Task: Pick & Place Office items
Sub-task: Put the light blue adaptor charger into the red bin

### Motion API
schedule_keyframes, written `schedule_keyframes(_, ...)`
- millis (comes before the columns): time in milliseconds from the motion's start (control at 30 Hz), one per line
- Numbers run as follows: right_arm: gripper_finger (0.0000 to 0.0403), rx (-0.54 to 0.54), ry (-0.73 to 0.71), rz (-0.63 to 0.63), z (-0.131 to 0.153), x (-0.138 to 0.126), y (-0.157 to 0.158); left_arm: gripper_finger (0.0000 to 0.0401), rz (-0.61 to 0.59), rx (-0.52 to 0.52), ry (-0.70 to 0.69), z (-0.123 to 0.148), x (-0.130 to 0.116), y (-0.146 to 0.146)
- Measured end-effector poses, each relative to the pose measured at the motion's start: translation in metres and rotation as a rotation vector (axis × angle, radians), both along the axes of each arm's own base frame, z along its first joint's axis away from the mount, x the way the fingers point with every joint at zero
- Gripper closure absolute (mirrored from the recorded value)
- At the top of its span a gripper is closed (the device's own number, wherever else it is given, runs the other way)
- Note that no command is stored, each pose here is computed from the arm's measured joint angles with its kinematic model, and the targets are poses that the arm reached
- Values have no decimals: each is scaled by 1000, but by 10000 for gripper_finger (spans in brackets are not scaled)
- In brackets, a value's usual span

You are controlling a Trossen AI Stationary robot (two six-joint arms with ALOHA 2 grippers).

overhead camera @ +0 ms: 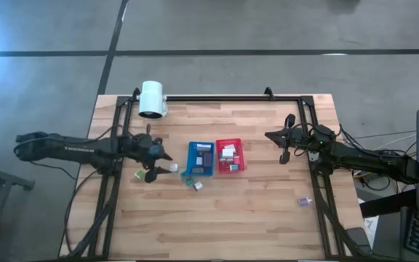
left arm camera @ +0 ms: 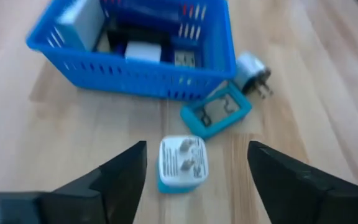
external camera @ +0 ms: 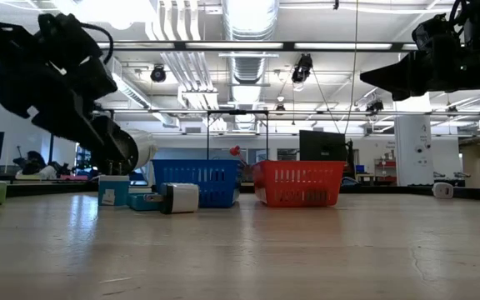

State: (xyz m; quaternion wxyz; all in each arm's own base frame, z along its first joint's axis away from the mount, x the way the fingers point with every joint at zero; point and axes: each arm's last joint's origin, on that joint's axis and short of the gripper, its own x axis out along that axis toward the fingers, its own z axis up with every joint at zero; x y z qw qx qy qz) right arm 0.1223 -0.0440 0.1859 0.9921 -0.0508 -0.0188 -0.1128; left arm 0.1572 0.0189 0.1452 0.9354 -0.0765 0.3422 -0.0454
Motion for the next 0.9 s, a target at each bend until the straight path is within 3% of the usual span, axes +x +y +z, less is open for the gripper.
schedule_keyframes(267, 394, -4, 3, 0, -1, 0, 0, 98, 7, 5, 93, -15, 6, 1)
schedule_keyframes(767, 394, -13, 6, -1, -1, 0, 0, 105, -18, -6, 110, -32, 21, 3)
schedule_keyframes(900, 394, -13, 9, -1, -2, 0, 0, 127, -21, -11, 124, -35, 22, 3)
